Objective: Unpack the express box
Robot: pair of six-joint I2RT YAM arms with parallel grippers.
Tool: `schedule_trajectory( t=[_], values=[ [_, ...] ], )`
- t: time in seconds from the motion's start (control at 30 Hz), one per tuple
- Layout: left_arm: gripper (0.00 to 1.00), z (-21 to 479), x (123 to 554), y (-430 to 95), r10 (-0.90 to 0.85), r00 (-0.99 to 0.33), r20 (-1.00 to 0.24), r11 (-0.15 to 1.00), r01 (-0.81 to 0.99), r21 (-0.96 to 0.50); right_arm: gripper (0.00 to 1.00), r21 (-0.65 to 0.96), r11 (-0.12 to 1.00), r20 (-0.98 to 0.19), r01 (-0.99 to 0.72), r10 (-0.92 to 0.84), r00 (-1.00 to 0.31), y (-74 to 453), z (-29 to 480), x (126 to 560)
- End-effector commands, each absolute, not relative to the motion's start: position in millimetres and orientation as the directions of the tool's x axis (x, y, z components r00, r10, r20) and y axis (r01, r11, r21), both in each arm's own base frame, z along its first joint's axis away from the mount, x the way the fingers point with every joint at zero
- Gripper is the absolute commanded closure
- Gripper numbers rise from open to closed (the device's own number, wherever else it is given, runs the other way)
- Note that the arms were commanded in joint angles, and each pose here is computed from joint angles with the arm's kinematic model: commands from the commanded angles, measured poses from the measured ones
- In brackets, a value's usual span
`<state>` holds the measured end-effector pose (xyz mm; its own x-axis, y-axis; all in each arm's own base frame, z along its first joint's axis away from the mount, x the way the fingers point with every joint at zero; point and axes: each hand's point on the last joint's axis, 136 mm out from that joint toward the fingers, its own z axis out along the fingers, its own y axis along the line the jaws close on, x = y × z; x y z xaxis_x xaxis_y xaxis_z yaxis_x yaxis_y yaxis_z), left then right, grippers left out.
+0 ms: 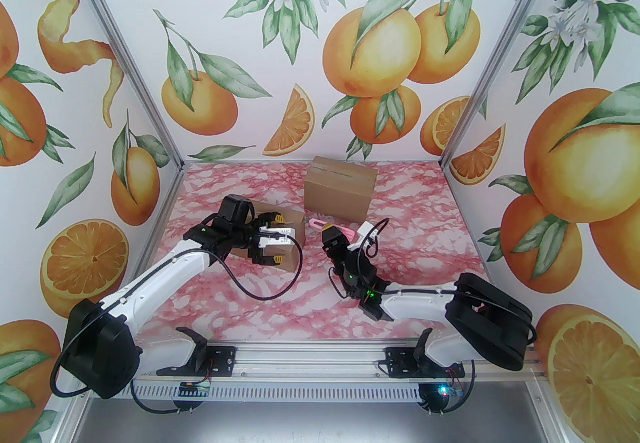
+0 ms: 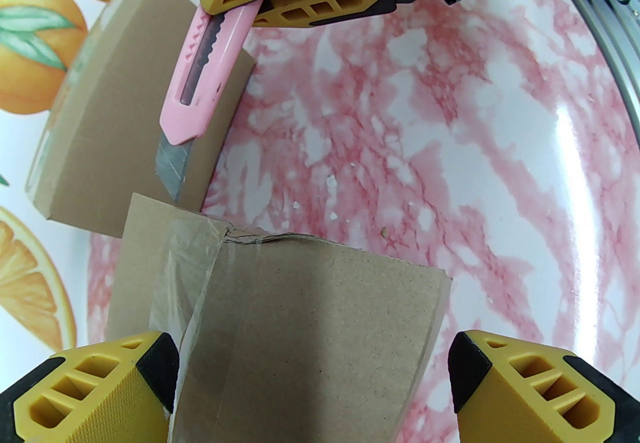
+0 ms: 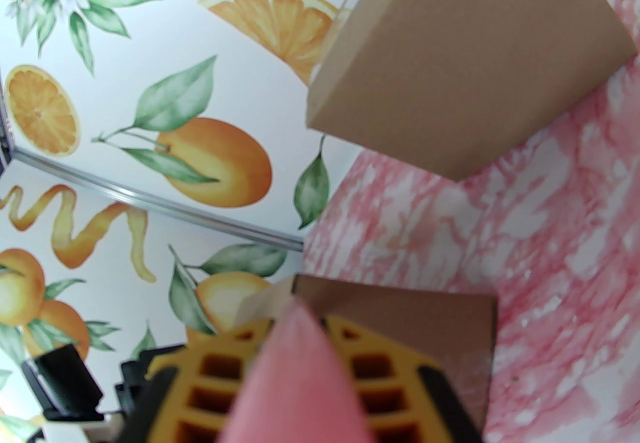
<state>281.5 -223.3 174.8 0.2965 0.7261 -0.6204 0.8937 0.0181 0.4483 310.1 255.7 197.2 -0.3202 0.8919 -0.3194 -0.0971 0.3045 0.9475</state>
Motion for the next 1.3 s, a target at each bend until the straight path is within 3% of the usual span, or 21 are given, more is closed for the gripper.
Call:
schedule_trajectory(
  t=[0.0,1.27],
  values=[
    [0.07,177,281,-224,0.712,0.302,-0.634,0.028,0.89,0.455,1.0,0.958,0.253,-0.284,-0.137,0.907,-0.31,257,209,308],
    [0.07,174,282,-221,0.722,0.291,-0.628,0.05,0.883,0.466,1.0,0.974,0.207,-0.224,-0.088,0.928,-0.297,250,192,304]
  ],
)
